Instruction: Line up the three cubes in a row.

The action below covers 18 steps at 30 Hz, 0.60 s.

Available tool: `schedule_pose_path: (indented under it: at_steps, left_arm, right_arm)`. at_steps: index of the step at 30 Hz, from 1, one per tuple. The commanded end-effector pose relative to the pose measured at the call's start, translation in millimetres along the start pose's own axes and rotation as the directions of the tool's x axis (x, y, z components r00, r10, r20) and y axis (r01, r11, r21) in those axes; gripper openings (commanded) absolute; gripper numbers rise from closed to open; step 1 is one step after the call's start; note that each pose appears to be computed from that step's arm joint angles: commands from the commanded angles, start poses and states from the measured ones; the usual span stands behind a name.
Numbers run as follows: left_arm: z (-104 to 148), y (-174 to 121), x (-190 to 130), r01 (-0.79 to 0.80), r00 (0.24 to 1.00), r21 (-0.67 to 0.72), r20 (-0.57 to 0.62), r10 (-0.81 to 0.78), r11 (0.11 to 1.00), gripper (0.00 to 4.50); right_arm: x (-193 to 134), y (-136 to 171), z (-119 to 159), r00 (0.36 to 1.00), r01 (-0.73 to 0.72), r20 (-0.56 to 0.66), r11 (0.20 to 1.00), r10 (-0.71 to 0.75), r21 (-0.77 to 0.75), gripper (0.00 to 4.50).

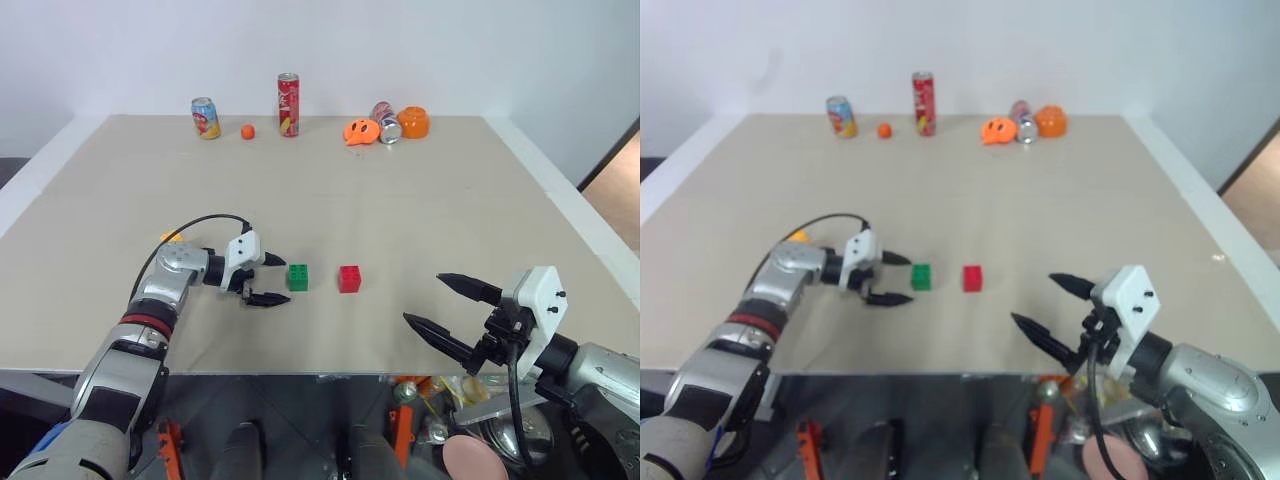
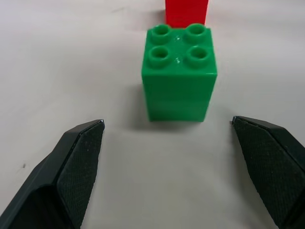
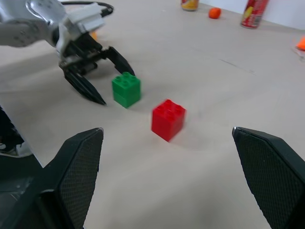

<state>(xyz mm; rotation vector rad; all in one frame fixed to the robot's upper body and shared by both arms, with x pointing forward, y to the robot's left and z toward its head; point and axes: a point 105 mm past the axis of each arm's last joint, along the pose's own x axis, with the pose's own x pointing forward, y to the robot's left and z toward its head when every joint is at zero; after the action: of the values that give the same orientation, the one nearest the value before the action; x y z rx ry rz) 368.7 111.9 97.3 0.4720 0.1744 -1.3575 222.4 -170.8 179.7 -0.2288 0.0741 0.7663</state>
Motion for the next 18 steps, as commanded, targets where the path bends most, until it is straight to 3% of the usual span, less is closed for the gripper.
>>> schedule_pose_path:
  at_steps: [1, 7, 13, 18]
  left_arm:
    - [1.9, 8.2, -17.2, -0.046, 0.999, 0.019, -0.005, 0.046, 0.999, 4.45]
    - [1.4, 8.3, -42.5, -0.036, 0.999, -0.004, -0.035, 0.036, 0.999, 4.45]
    - [-0.2, -12.2, -85.7, 0.106, 0.982, -0.088, -0.150, -0.118, 0.991, 4.45]
    - [31.2, -24.1, -99.2, 0.134, 0.985, -0.161, -0.085, -0.149, 0.978, 4.45]
  right_arm:
    - [2.9, 0.0, 11.0, 0.999, -0.041, 0.028, 0.999, 0.042, -0.034, 4.50]
    - [8.3, -1.0, 12.2, 0.996, -0.089, 0.026, 0.995, 0.090, -0.042, 4.50]
    - [14.7, -5.9, 15.1, 0.990, -0.137, 0.024, 0.989, 0.139, -0.056, 4.50]
    - [24.2, -14.8, 19.0, 0.986, -0.163, 0.028, 0.984, 0.166, -0.077, 4.50]
